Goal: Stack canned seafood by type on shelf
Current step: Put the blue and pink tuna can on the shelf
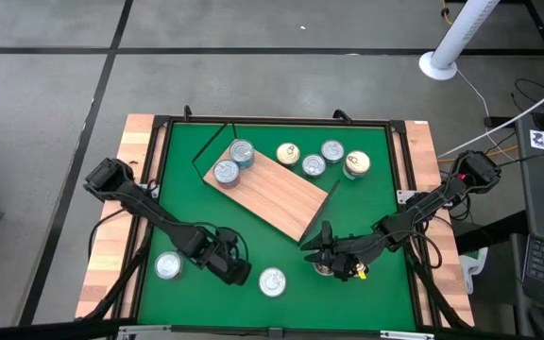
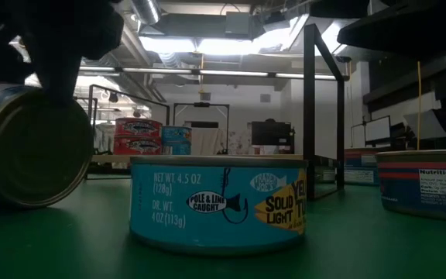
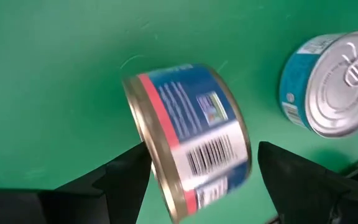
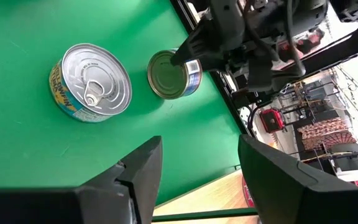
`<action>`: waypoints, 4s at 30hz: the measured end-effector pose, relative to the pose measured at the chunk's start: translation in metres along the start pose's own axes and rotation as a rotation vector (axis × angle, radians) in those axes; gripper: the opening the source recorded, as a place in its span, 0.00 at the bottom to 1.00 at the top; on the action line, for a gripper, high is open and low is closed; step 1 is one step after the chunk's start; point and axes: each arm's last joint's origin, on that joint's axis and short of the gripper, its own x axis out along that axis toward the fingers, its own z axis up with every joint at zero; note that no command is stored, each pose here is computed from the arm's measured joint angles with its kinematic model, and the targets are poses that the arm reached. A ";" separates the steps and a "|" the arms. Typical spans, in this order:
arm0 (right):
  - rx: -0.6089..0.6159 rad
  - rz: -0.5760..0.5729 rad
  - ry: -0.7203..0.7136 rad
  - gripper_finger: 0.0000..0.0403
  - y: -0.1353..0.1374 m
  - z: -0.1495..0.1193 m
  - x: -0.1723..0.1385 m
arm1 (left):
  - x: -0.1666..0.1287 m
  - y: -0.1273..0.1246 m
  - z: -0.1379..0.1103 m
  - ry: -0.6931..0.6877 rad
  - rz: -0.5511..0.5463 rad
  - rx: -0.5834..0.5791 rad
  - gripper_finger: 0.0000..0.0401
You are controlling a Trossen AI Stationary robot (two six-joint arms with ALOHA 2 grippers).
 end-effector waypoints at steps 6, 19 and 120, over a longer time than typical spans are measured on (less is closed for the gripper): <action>0.001 -0.014 0.013 0.52 -0.001 0.000 0.000 | 0.007 0.000 -0.001 0.009 0.024 0.039 0.71; 0.128 -0.070 0.064 0.52 -0.002 -0.002 0.000 | 0.006 0.001 -0.001 0.025 0.029 0.059 0.53; 0.340 -0.039 -0.007 0.52 -0.058 -0.006 -0.088 | 0.035 -0.017 0.199 -0.526 0.841 1.194 0.67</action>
